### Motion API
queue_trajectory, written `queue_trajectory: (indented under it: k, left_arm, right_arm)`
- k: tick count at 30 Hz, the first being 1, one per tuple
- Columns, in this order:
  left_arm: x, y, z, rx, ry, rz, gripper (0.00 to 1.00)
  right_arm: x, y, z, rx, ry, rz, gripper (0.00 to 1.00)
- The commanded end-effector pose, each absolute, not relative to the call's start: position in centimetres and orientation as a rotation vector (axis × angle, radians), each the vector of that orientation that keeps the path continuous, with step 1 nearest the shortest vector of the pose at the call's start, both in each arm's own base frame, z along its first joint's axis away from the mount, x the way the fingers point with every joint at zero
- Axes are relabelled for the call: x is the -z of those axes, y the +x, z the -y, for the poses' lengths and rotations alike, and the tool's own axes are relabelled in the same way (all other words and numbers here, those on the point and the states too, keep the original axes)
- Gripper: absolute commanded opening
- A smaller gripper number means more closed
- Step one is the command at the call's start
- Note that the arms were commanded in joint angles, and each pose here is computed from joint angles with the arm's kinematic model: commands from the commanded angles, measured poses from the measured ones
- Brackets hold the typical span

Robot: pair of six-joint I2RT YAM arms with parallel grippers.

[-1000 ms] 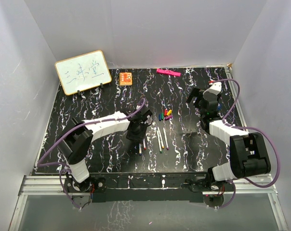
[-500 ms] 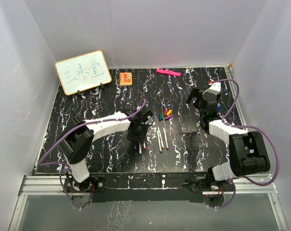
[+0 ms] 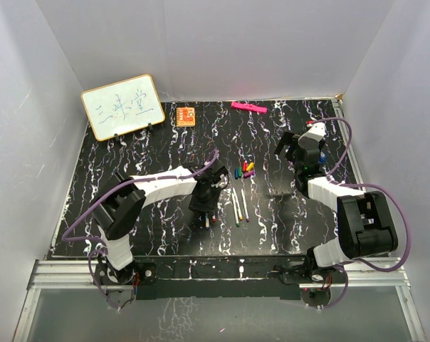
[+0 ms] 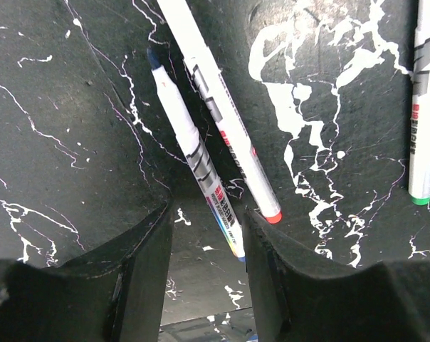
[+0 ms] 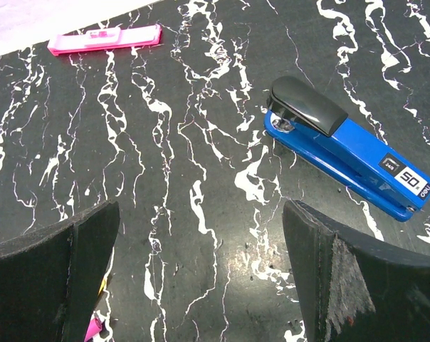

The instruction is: Insert the pens into the pen caps

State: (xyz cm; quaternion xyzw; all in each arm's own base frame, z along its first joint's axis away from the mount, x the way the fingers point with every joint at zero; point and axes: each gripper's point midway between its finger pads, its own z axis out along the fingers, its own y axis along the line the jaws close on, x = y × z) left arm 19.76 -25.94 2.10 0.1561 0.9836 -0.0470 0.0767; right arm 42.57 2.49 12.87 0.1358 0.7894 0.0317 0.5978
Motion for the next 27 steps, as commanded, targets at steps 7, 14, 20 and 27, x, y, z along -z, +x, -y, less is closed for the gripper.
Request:
queue_trajectory:
  k: [7, 14, 20, 27]
  left_arm:
    - [-0.5, 16.9, 22.5, -0.049, 0.507, -3.054, 0.43]
    - [0.5, 18.3, 21.7, -0.174, 0.527, -3.009, 0.44]
    - [1.1, 19.4, 21.7, -0.206, 0.561, -2.963, 0.44]
    - [1.8, 20.0, 22.0, -0.220, 0.580, -2.952, 0.43]
  right_arm:
    - [-14.7, 43.4, -2.3, -0.071, 0.316, -1.765, 0.98]
    - [-14.7, 43.4, -2.4, -0.079, 0.310, -1.766, 0.98]
    - [-14.6, 43.4, -2.6, -0.086, 0.304, -1.769, 0.98]
    - [-14.7, 43.2, -2.5, -0.084, 0.302, -1.766, 0.98]
